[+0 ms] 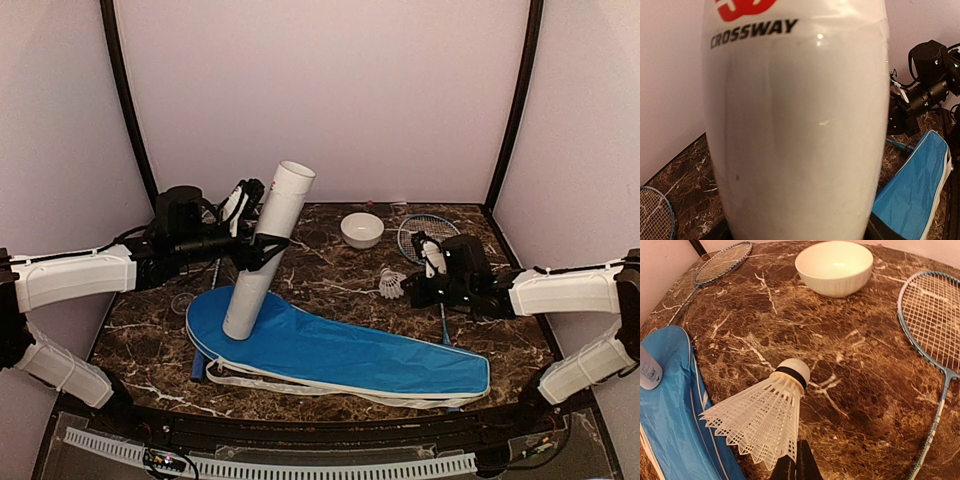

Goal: Pack up the badminton gear
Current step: Place the shuttlecock at the center of the board.

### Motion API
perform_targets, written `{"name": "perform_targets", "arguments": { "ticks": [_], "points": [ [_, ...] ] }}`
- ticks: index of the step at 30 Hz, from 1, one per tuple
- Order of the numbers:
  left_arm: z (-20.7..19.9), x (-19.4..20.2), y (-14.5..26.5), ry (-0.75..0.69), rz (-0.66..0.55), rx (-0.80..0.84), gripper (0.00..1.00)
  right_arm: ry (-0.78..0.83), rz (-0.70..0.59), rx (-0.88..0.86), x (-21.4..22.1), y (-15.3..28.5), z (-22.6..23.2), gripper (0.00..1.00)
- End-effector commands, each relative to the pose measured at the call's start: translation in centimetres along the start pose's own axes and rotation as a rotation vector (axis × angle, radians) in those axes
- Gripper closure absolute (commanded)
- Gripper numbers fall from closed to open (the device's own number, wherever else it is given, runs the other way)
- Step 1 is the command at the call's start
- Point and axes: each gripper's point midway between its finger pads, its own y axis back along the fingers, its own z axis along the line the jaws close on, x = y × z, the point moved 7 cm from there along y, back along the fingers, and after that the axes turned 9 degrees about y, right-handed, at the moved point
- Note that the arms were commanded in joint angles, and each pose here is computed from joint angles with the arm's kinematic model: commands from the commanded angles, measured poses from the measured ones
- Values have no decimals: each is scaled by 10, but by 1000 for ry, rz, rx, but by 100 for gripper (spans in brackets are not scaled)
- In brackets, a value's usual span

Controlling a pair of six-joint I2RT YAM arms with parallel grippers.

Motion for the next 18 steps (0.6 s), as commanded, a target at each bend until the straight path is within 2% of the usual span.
{"name": "perform_targets", "arguments": {
  "ticks": [1,15,16,18],
  "points": [
    [-2,-12,9,-26,-52,4,32,-28,35,-68,10,0,-6,100],
    [-2,-11,8,-27,-47,6,32,-130,135,-21,52,-10,-28,100],
    [-2,-10,8,-28,-46,5,32,-134,132,-18,52,-9,-28,99],
    [-2,-11,8,-28,-46,5,32,-141,126,-10,53,-7,-29,89]
  ]
}}
